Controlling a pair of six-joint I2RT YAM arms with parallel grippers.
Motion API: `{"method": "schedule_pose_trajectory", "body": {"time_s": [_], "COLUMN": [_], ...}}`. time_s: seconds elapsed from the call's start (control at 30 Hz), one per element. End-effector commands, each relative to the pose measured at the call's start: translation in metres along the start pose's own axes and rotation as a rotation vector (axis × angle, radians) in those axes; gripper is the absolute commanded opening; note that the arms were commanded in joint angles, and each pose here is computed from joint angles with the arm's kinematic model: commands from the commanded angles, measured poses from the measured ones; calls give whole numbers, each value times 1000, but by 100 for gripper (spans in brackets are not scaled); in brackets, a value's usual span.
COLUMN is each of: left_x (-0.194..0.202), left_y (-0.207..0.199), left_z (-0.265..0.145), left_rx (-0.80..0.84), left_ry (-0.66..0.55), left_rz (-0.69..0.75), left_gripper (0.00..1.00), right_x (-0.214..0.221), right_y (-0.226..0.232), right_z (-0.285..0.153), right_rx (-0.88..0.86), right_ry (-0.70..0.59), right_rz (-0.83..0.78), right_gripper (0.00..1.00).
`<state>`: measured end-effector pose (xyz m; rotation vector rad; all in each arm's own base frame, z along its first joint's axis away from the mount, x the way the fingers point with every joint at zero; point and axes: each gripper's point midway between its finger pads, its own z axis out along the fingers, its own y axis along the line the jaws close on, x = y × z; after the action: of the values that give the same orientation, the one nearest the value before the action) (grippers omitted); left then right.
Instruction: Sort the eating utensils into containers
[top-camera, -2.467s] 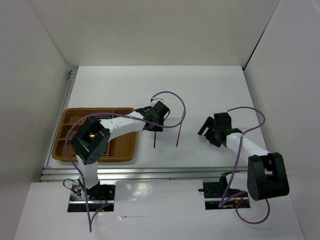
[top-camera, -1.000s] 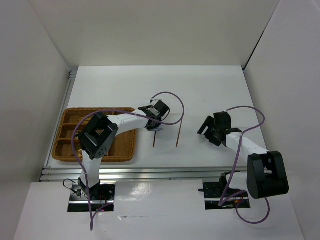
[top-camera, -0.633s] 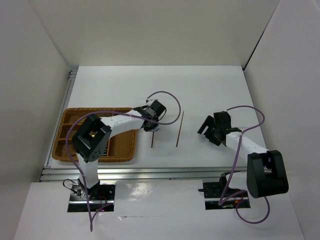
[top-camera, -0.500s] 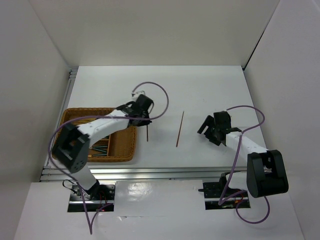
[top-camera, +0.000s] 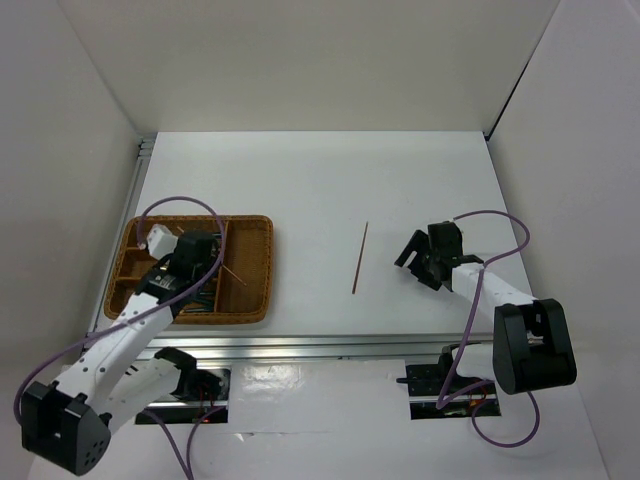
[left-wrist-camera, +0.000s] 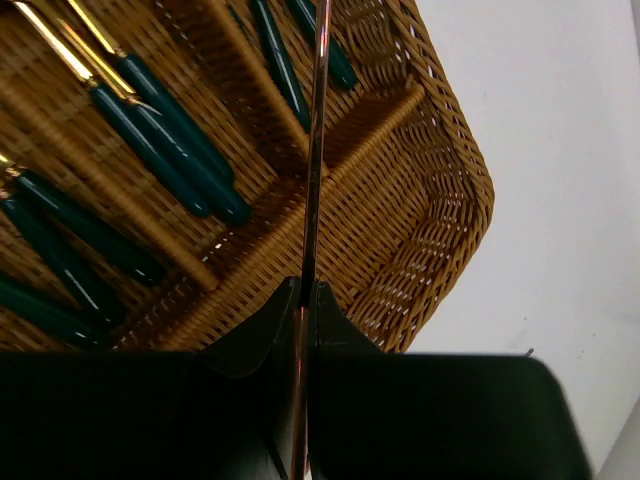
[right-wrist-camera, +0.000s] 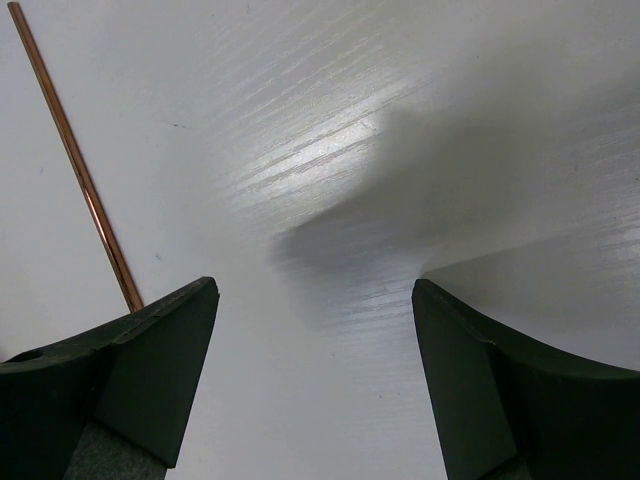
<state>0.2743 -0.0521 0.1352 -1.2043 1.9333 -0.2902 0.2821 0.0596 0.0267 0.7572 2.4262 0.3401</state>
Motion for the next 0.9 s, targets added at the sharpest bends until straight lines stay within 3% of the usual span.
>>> {"method": "schedule_pose_trajectory", "body": {"time_s": [0.0,0.17,0.33,0.7,0.87], "left_x": [-27,-24,19,70,79], "left_y": [-5,-46,-53,-38,-18], "left_z": [-7,-2,27,33,39], "left_rx": [39,182,141,150,52], "left_ry": [-89,-23,164,296,335], "left_rz": [-113,229,538,670,724], "left_gripper": [14,15,14,16,19], "right_x": [10,10,8,7,13], "right_y": [-13,-9,-7,-9,-8], "right_z": [3,3,1,-5,-1], "right_rx": [39,19,12,20,17], "right_ry": [36,41,33,24,53], "right_rz": [-9,-9,-9,0,10], "right_gripper": [86,86,86,86,86]}}
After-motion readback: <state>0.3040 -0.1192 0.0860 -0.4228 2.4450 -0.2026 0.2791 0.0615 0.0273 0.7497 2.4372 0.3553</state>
